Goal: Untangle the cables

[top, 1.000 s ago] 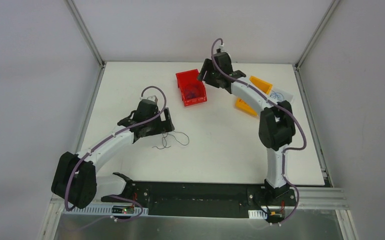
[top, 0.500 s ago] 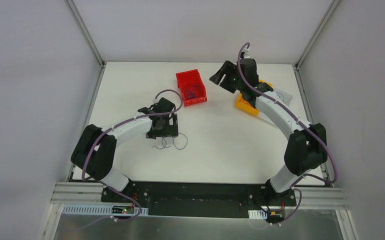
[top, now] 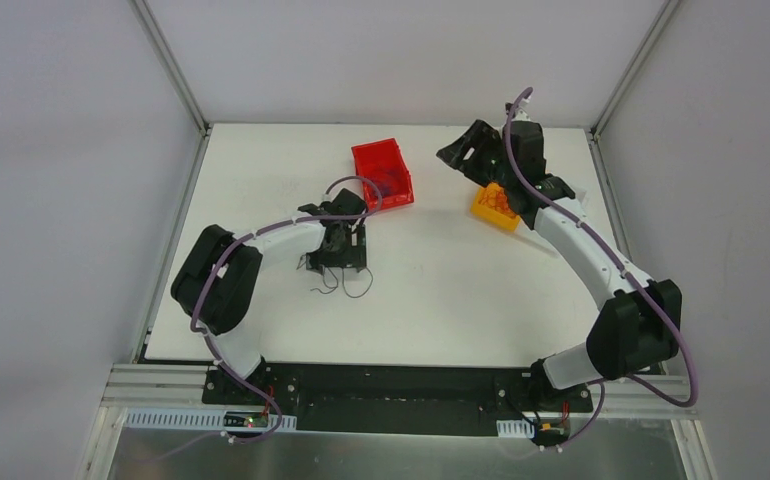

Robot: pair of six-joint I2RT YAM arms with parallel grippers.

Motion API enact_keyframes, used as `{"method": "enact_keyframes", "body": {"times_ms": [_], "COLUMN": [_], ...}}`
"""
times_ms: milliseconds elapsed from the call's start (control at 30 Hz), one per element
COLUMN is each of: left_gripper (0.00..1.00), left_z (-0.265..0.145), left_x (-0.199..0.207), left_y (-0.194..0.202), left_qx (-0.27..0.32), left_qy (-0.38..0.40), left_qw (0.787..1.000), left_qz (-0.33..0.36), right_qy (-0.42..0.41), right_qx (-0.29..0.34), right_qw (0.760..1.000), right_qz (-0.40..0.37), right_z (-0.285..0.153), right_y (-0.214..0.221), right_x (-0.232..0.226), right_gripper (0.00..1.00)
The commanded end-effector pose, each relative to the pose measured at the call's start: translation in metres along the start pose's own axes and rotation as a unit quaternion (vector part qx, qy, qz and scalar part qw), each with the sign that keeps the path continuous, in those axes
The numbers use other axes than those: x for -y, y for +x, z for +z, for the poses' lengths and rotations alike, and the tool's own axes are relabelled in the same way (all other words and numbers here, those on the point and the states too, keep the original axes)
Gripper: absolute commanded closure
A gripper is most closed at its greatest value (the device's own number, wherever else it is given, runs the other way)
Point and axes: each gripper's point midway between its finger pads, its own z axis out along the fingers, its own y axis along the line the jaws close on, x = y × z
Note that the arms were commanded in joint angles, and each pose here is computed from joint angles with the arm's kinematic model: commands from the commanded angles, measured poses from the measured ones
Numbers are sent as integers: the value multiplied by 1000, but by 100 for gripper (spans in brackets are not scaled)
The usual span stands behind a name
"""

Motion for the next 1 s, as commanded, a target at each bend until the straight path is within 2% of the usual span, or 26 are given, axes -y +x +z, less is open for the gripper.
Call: {"method": "enact_keyframes", "body": {"times_ms": [0, 67, 167, 233, 367, 500, 733, 967], "left_gripper": [19, 37, 71, 99, 100, 100, 100, 100], "left_z": [9, 10, 12, 10, -1, -36, -119, -154], "left_x": [17, 21, 23, 21, 23, 34, 46, 65], "left_y": [-7, -7, -8, -7, -11, -24, -73, -142], "left_qx": [8, 7, 9, 13, 21, 34, 89, 146], "left_qy": [16, 22, 25, 25, 39, 78, 113, 146], "left_qw": [1000, 1000, 1000, 1000, 999, 996, 988, 978], "left_qz": [-12, -10, -9, -9, -1, 15, 46, 41], "right_qy": [-36, -37, -40, -42, -45, -37, -20, -8], "right_qx": [24, 24, 26, 27, 29, 24, 43, 81], "right_qw": [999, 999, 999, 999, 999, 999, 999, 997], "right_qz": [0, 3, 4, 4, 7, 6, 9, 16], "right_z": [-15, -17, -19, -21, -26, -32, -62, -90], "right_y": [-16, -16, -18, -18, -20, -21, -24, -26], "right_x": [-18, -18, -20, -20, -20, -17, -2, 9], "right_gripper": [36, 36, 36, 36, 36, 36, 36, 36]}}
